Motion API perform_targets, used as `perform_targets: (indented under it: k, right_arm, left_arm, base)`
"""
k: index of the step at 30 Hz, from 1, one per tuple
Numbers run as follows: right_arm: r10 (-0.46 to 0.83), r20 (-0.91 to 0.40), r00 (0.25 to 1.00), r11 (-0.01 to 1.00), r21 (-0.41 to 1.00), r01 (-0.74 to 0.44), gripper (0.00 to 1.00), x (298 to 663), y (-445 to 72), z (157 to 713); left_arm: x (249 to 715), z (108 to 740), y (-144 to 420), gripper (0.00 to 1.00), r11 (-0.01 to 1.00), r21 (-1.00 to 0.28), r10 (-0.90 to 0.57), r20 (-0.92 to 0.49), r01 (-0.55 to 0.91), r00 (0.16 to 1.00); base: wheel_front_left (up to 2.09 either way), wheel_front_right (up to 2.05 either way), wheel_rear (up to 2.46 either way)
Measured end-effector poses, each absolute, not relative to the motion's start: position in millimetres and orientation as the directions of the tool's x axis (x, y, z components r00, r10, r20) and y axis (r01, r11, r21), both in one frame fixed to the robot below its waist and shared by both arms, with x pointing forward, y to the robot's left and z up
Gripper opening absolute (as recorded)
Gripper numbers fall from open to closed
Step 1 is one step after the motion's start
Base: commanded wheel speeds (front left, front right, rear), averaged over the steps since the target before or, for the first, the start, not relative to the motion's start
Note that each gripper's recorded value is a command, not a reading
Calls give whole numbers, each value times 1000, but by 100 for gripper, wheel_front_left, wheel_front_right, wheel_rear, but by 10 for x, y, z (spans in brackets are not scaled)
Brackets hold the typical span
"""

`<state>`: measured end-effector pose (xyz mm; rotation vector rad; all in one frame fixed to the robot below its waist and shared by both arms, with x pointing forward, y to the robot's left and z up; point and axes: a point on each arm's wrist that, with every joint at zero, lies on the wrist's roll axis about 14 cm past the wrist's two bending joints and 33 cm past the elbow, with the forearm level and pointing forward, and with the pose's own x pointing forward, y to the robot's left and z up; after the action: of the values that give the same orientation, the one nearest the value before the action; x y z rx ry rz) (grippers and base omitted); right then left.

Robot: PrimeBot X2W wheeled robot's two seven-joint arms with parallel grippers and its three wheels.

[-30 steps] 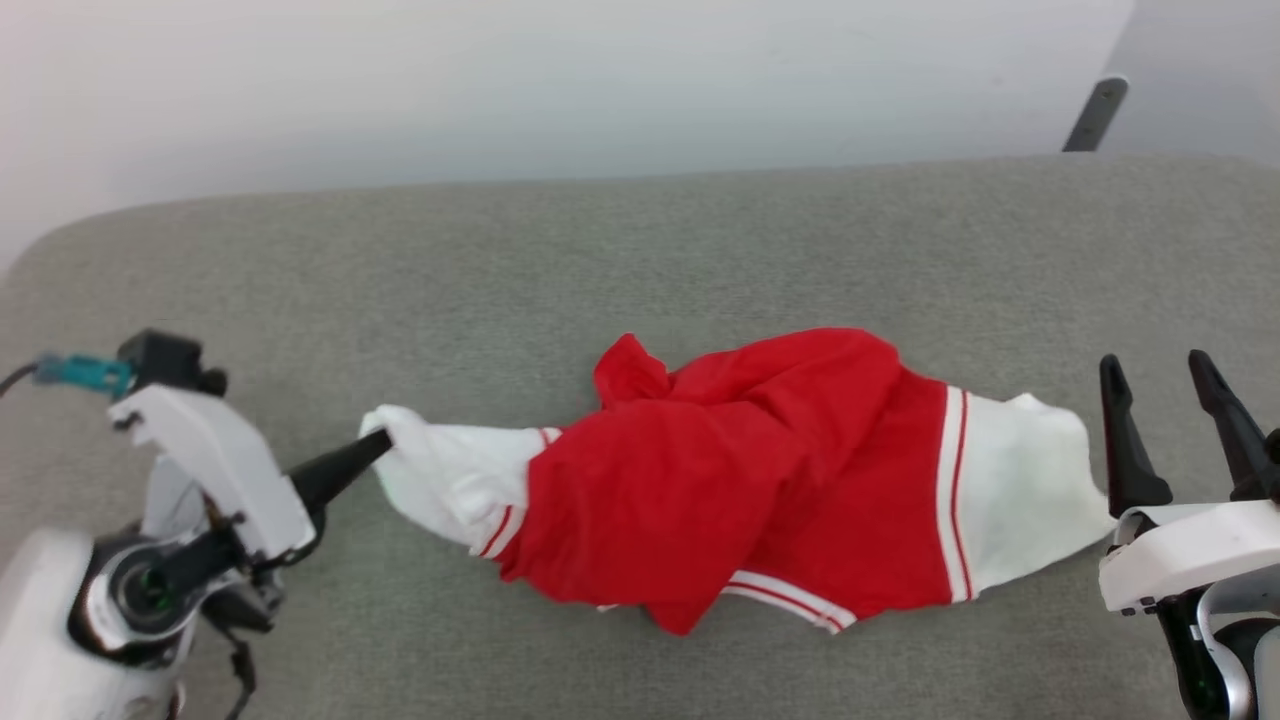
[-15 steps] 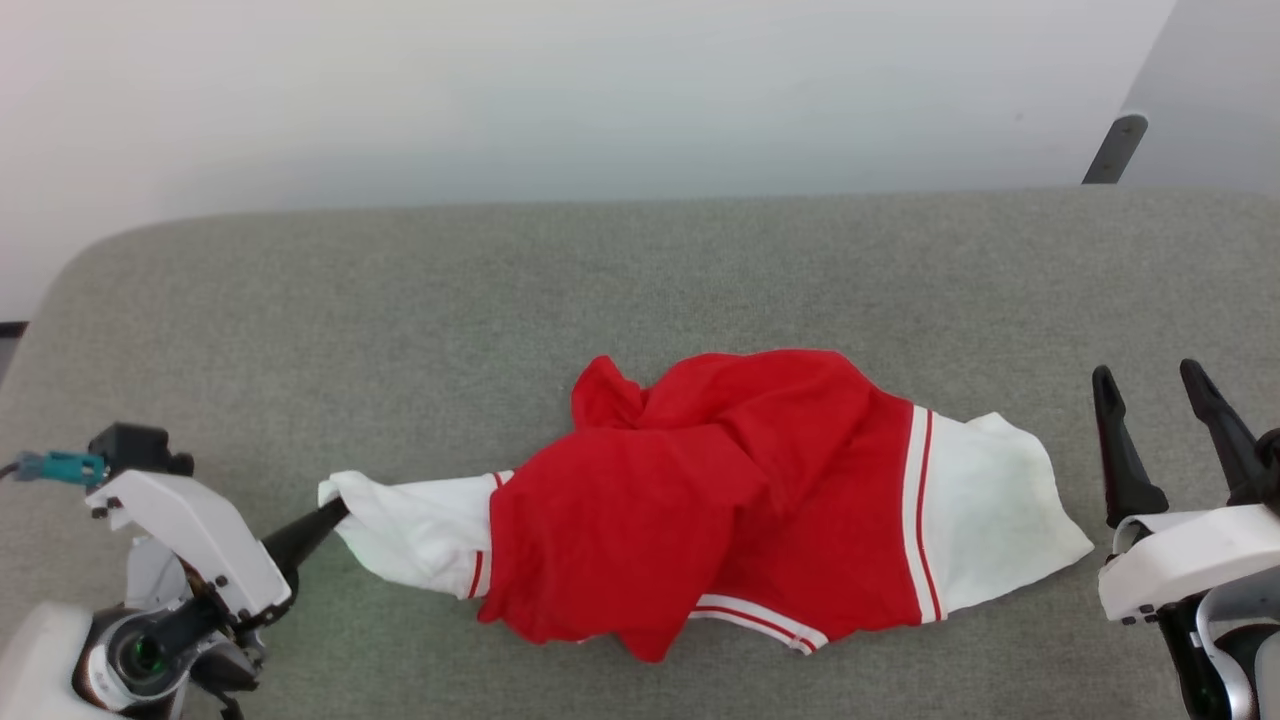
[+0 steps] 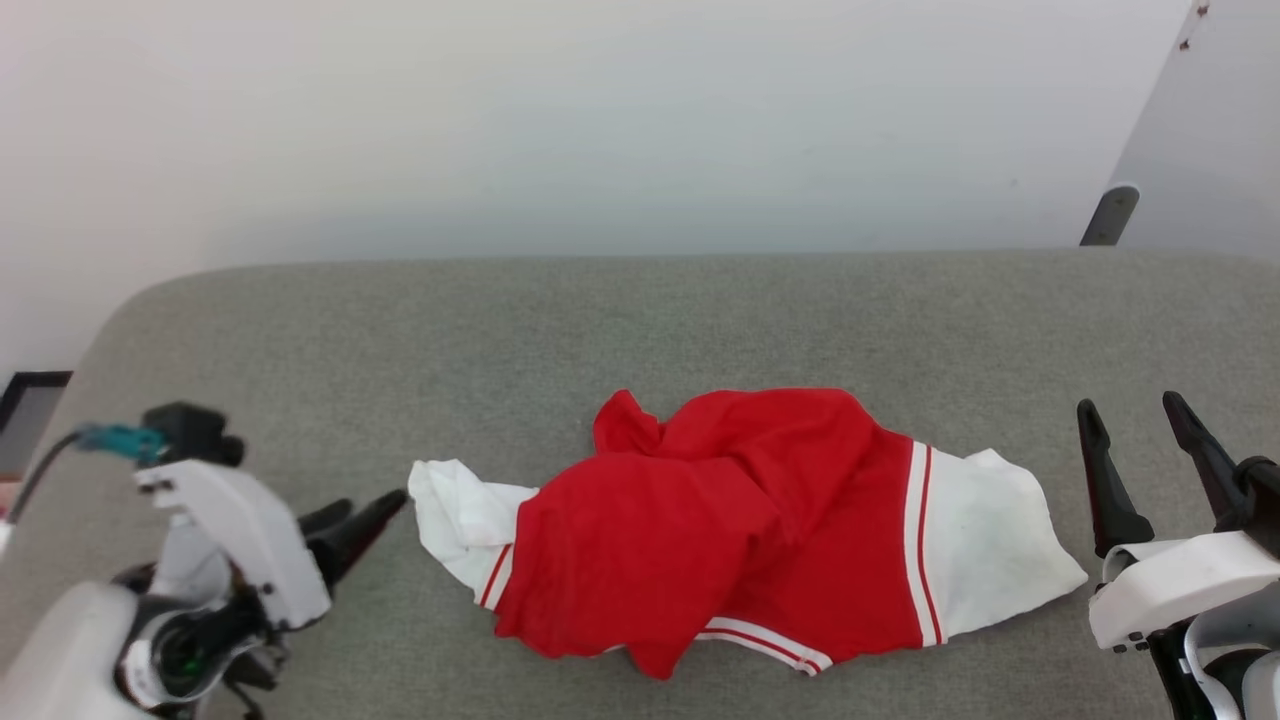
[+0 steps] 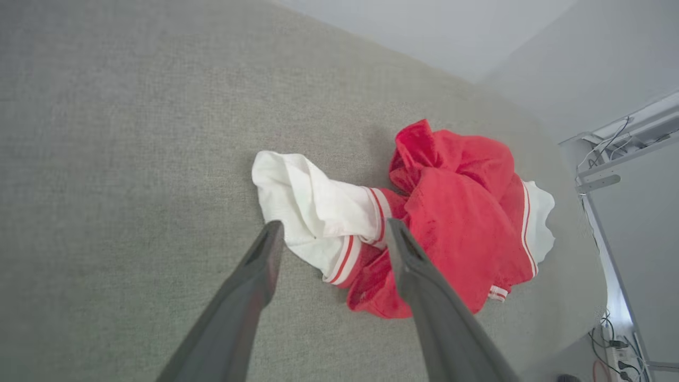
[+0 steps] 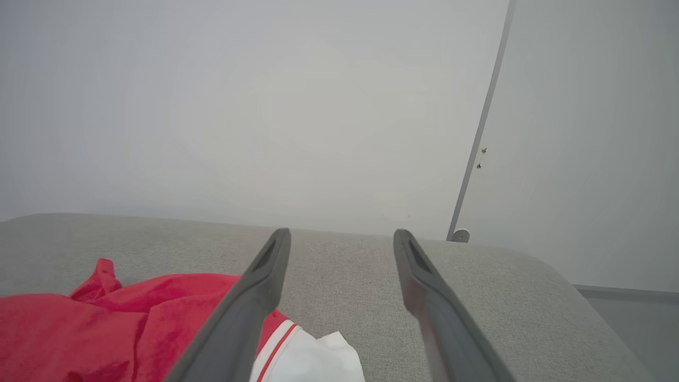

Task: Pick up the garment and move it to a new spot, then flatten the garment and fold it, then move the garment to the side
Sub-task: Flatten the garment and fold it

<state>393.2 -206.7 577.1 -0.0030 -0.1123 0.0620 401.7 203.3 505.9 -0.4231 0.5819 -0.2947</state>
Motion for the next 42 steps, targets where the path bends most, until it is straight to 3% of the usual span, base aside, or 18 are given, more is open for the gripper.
perform_targets:
  k: [14, 31, 34, 35, 36, 39, 41, 42]
  right_arm:
    - [48, 135, 990, 999, 4, -49, 100, 3875, -2116, 5814]
    - [-33, 76, 997, 999, 8, 33, 100, 4052, -2390, 5539]
    - [-46, 60, 997, 999, 9, 45, 100, 4048, -2430, 5473]
    - [-49, 57, 997, 999, 9, 49, 100, 4047, -2439, 5461]
    - [-52, 54, 997, 999, 9, 51, 100, 4045, -2447, 5450]
    - [-53, 54, 997, 999, 11, 52, 100, 4046, -2449, 5445]
    - [-51, 54, 997, 999, 13, 50, 100, 4052, -2438, 5442]
    - [-50, 53, 997, 999, 14, 49, 100, 4055, -2433, 5440]
  left_arm:
    - [3861, 4942, 1377, 100, 875, -337, -485, -604, 348, 633]
    - [4313, 4305, 1251, 100, 872, -362, -488, -695, 329, 529]
    - [4316, 4210, 1176, 77, 863, -387, -503, -713, 324, 489]
    - [4308, 4192, 1136, 50, 857, -402, -514, -715, 322, 474]
    - [4301, 4182, 1102, 42, 852, -415, -523, -715, 321, 464]
    - [4285, 4173, 1081, 36, 845, -441, -535, -718, 304, 445]
    - [4272, 4181, 1065, 41, 840, -453, -543, -716, 300, 438]
    - [4262, 4177, 1059, 36, 838, -456, -545, -718, 299, 433]
  base:
    - [0, 0, 0]
    - [0, 0, 0]
    - [0, 0, 0]
    - [0, 0, 0]
    - [0, 0, 0]
    - [0, 0, 0]
    - [0, 0, 0]
    - [0, 0, 0]
